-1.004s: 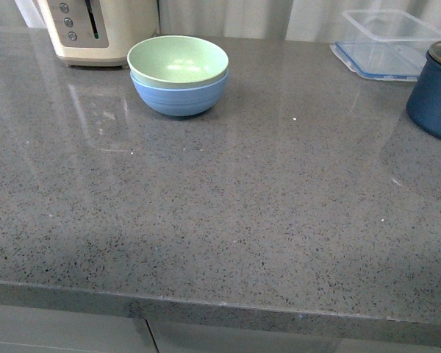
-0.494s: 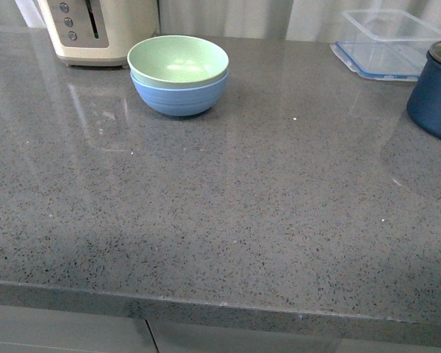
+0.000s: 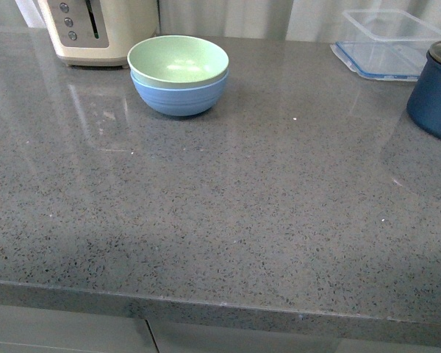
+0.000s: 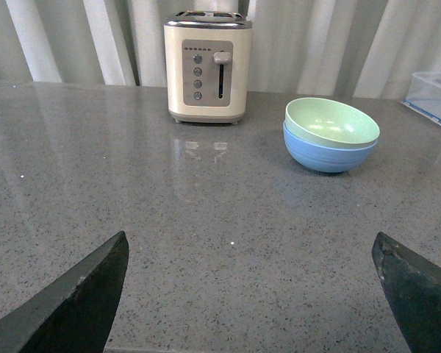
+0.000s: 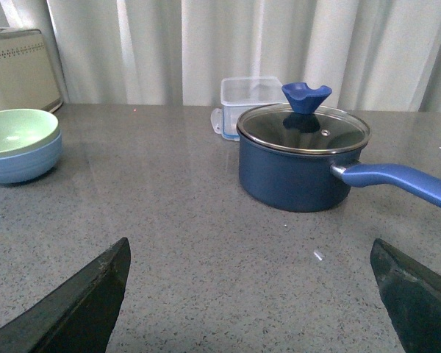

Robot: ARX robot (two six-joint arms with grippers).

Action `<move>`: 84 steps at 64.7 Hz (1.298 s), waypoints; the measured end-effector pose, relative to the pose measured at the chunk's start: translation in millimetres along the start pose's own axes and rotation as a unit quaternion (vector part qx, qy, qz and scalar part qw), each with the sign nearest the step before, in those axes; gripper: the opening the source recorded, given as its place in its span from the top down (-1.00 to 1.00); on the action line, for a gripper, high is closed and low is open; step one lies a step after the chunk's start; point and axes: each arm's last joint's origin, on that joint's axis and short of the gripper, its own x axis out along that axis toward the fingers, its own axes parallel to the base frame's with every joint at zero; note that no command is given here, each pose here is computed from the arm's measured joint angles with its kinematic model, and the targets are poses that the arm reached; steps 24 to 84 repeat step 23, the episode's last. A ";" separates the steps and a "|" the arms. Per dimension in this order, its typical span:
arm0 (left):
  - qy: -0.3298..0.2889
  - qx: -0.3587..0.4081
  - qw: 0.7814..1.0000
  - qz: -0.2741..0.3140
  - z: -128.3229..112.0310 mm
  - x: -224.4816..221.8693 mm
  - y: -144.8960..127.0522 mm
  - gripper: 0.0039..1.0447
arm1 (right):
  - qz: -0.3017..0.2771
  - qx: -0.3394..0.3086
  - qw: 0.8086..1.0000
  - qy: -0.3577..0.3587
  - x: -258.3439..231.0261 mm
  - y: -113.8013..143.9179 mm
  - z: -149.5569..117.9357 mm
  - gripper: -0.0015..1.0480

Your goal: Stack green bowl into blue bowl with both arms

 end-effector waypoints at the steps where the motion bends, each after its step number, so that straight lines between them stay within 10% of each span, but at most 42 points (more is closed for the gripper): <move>1: 0.000 0.000 1.000 0.000 0.0 0.0 0.0 -0.88 | 0.000 0.000 1.000 0.000 0.0 0.0 0.0 -0.81; 84: 0.000 0.000 1.000 0.000 0.0 0.0 0.0 -0.88 | 0.000 0.000 1.000 0.000 0.0 0.0 0.0 -0.81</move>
